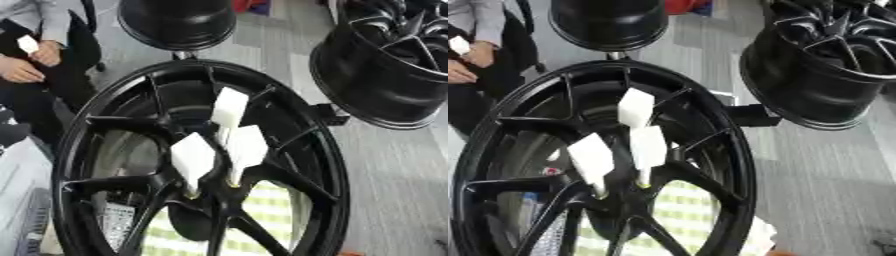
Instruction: Pull the pin out of the wheel hub.
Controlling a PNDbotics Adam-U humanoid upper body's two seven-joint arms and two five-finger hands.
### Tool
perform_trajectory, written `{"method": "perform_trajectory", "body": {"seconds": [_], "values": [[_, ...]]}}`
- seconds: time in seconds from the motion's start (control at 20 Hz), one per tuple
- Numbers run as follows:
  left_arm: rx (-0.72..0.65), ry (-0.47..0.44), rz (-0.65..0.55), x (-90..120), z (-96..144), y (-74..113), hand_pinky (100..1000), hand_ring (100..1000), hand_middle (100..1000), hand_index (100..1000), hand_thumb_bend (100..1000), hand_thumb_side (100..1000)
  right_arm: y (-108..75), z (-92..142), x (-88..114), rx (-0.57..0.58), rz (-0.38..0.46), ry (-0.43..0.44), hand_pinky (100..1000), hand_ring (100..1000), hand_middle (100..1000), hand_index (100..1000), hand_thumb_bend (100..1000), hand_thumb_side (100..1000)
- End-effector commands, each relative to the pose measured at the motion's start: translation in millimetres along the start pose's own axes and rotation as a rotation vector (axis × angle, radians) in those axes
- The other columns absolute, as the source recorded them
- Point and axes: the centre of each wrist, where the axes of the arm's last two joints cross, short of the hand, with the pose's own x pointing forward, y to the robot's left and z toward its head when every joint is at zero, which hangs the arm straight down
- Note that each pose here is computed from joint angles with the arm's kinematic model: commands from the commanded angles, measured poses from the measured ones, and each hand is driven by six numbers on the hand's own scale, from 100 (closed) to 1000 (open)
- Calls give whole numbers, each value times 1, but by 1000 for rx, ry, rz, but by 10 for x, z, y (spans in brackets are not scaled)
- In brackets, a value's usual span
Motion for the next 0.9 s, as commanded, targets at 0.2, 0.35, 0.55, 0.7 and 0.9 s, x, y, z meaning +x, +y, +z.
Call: {"method": "perform_trajectory", "body": {"seconds": [0.2, 0.35, 0.55, 0.7, 0.9], "values": [[5, -21, -4, 54, -19, 33, 811, 740, 561, 789, 100, 778, -142, 140, 235, -205, -64, -97, 864, 881, 802, 815, 100, 334], [2, -22, 0, 56, -23, 23, 811, 740, 562, 789, 100, 778, -84, 250, 391, -310, -189, -168, 818, 872, 797, 814, 100, 546], [-3, -25, 9, 60, -30, 9, 811, 741, 562, 789, 100, 777, 135, 294, 514, -377, -410, -271, 780, 867, 796, 817, 100, 660], [-6, -28, 17, 64, -37, -4, 811, 741, 562, 789, 100, 776, 355, 343, 607, -395, -542, -337, 768, 867, 798, 817, 100, 654], [-4, -32, 26, 67, -43, -15, 811, 742, 563, 789, 100, 774, 654, 439, 754, -392, -659, -420, 756, 865, 801, 820, 100, 652]]}}
